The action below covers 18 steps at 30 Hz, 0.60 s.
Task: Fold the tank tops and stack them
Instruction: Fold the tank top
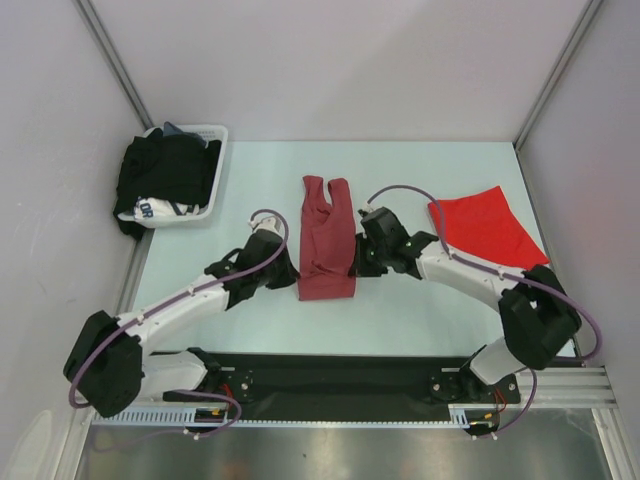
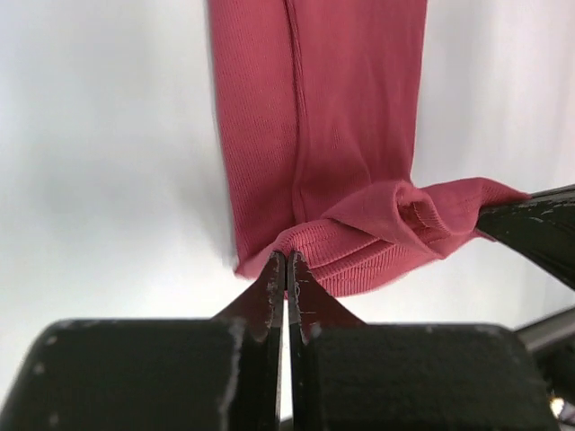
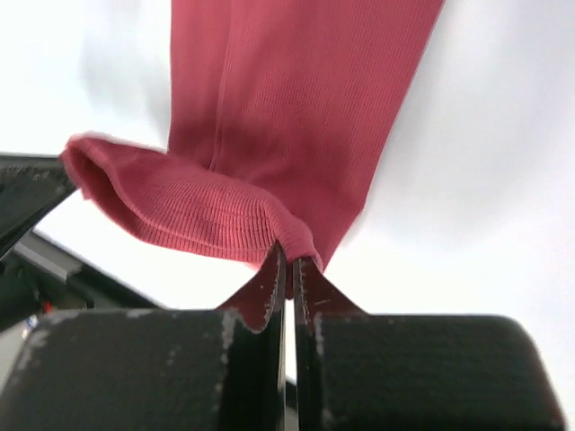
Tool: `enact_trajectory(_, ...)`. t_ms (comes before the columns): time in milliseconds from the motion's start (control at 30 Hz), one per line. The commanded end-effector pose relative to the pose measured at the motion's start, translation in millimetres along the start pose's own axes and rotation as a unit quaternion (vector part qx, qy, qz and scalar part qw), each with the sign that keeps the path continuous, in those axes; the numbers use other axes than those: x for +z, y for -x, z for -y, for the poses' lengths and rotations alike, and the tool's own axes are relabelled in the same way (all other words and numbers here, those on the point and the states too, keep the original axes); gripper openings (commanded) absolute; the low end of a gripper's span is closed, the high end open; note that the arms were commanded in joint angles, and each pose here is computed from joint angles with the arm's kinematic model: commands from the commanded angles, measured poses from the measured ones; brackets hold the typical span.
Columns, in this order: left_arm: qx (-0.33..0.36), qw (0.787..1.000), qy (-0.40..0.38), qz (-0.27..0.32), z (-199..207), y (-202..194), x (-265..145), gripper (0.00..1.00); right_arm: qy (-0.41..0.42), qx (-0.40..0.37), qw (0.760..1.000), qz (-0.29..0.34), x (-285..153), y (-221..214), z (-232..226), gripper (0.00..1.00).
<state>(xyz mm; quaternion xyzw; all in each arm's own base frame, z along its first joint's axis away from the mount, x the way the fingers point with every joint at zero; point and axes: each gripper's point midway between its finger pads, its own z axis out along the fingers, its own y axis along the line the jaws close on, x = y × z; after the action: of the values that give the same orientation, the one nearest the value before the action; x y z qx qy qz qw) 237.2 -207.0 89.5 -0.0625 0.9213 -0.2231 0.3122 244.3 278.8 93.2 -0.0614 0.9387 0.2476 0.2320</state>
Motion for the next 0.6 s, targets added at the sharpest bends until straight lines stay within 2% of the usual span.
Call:
enact_trajectory(0,0.024,0.999,-0.015,0.029,13,38,7,0.00,0.013,-0.027,1.000,-0.002,6,30,-1,0.00)
enact_trajectory(167,0.017,0.999,0.000,0.027,12,72,39,0.00,0.001,-0.024,1.000,0.003,25,74,3,0.00)
enact_trajectory(233,0.014,0.999,-0.010,0.043,18,92,45,0.00,-0.009,-0.023,1.000,-0.009,39,78,9,0.00)
enact_trajectory(567,0.011,1.000,0.003,0.019,22,114,92,0.00,-0.029,-0.008,1.000,-0.002,61,125,20,0.01)
